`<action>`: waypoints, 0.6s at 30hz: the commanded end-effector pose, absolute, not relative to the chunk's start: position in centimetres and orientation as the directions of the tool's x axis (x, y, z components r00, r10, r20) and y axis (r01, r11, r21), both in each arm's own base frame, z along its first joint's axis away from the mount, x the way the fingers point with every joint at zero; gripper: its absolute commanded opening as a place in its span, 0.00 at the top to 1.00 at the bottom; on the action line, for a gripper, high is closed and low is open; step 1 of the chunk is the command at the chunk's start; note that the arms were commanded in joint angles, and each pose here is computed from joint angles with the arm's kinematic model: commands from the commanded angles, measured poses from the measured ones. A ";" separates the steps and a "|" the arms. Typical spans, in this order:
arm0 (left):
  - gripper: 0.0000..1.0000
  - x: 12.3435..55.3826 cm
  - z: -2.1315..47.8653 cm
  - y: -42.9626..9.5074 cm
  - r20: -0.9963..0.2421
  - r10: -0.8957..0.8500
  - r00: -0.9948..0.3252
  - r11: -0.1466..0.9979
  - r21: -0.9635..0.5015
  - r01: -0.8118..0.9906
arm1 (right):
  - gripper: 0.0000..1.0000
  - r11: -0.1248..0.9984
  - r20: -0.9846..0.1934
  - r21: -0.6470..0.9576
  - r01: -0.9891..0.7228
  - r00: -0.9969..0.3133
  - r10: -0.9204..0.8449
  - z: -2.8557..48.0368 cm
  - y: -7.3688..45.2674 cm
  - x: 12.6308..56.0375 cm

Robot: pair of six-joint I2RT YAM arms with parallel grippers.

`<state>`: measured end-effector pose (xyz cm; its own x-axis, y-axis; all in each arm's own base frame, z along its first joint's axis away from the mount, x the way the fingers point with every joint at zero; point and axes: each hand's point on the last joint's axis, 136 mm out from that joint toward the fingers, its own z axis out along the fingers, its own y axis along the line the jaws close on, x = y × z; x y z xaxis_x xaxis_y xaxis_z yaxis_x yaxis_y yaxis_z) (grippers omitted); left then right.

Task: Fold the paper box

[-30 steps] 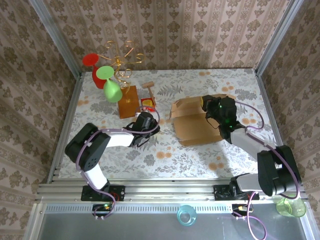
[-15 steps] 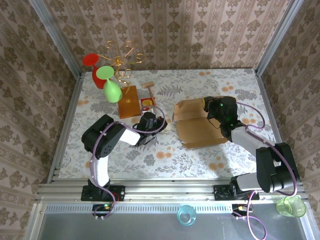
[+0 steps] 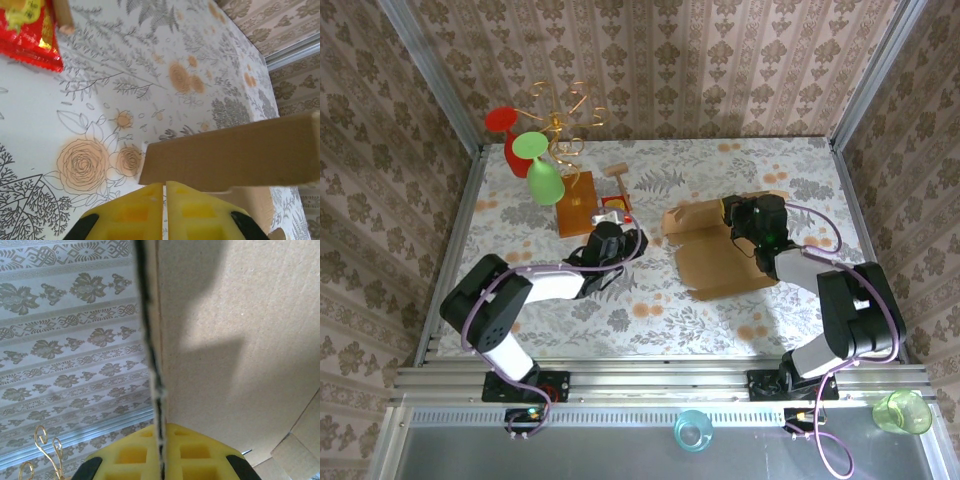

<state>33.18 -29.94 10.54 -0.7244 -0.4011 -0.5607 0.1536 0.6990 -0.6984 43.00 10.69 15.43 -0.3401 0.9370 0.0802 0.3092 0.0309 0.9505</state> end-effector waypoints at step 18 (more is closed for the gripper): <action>0.84 33.5 10.7 -33.6 -0.780 0.212 -0.589 0.691 -0.306 0.654 | 1.00 0.077 0.076 0.930 0.359 -0.392 0.917 13.4 11.5 42.7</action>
<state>34.51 -32.44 11.52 -0.6219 0.0931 -0.7775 0.5506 0.7581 -0.3496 42.99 11.07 15.35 -0.3669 0.9278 0.0678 0.2999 0.0489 0.9527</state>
